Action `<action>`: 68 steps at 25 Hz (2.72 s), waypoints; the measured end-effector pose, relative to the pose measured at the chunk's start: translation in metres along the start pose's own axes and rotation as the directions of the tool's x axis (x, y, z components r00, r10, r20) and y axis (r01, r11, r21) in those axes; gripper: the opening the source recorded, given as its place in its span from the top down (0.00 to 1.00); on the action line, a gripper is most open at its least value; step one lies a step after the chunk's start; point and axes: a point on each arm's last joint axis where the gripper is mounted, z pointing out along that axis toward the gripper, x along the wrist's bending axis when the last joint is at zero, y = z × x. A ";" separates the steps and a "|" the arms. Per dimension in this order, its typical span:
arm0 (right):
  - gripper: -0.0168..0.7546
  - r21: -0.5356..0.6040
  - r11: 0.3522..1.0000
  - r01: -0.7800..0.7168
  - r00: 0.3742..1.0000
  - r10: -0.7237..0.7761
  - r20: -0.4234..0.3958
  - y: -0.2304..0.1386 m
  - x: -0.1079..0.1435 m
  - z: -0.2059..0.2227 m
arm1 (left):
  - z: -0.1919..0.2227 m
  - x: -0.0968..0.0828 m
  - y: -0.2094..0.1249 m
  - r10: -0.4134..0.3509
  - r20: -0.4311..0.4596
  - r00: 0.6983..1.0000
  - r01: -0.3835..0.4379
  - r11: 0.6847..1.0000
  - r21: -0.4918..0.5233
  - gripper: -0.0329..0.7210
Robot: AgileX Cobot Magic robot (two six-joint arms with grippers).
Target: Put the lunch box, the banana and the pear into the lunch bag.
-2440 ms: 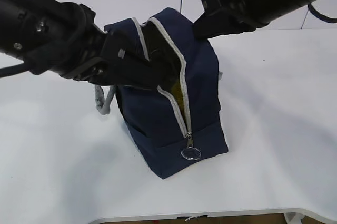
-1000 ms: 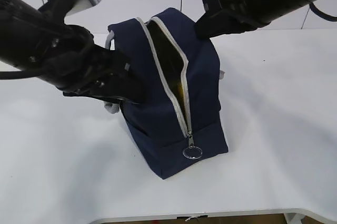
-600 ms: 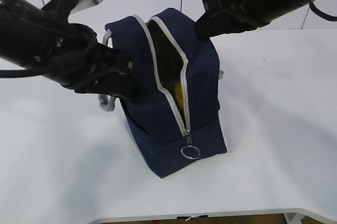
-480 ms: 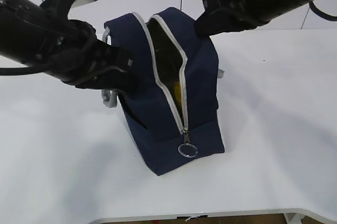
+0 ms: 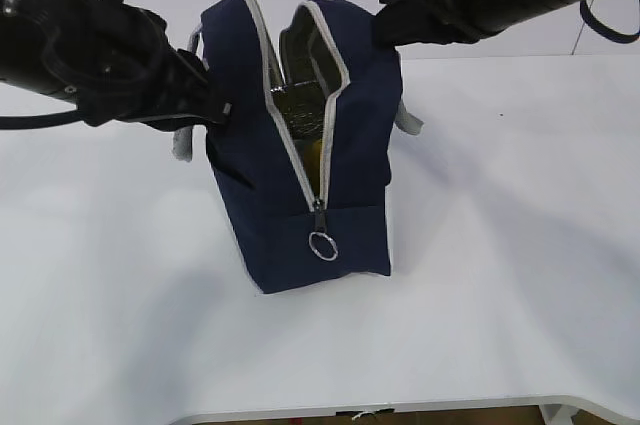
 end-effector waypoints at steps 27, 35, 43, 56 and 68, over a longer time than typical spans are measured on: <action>0.44 -0.060 0.998 0.016 1.000 -0.015 0.006 -0.002 -0.005 0.011 | 0.012 0.013 0.005 0.017 -0.029 0.999 -0.016 0.999 0.045 0.97; 0.42 -0.097 0.987 0.129 0.990 -0.134 -0.046 0.006 0.016 -0.035 | 0.012 0.013 0.005 0.017 -0.029 0.999 -0.016 0.999 0.045 0.97; 0.42 0.011 0.958 0.286 0.945 -0.280 -0.168 -0.016 0.032 -0.057 | 0.012 0.013 0.005 0.017 -0.029 0.999 -0.016 0.999 0.047 0.97; 0.42 -0.090 0.958 0.272 0.924 -0.286 -0.254 -0.086 0.040 -0.078 | 0.012 0.013 0.005 0.017 -0.029 0.999 -0.016 0.999 0.047 0.97; 0.42 -0.209 0.859 0.467 0.807 -0.511 -0.296 -0.135 0.036 -0.062 | 0.012 0.013 0.005 0.017 -0.029 0.999 -0.016 0.999 0.047 0.97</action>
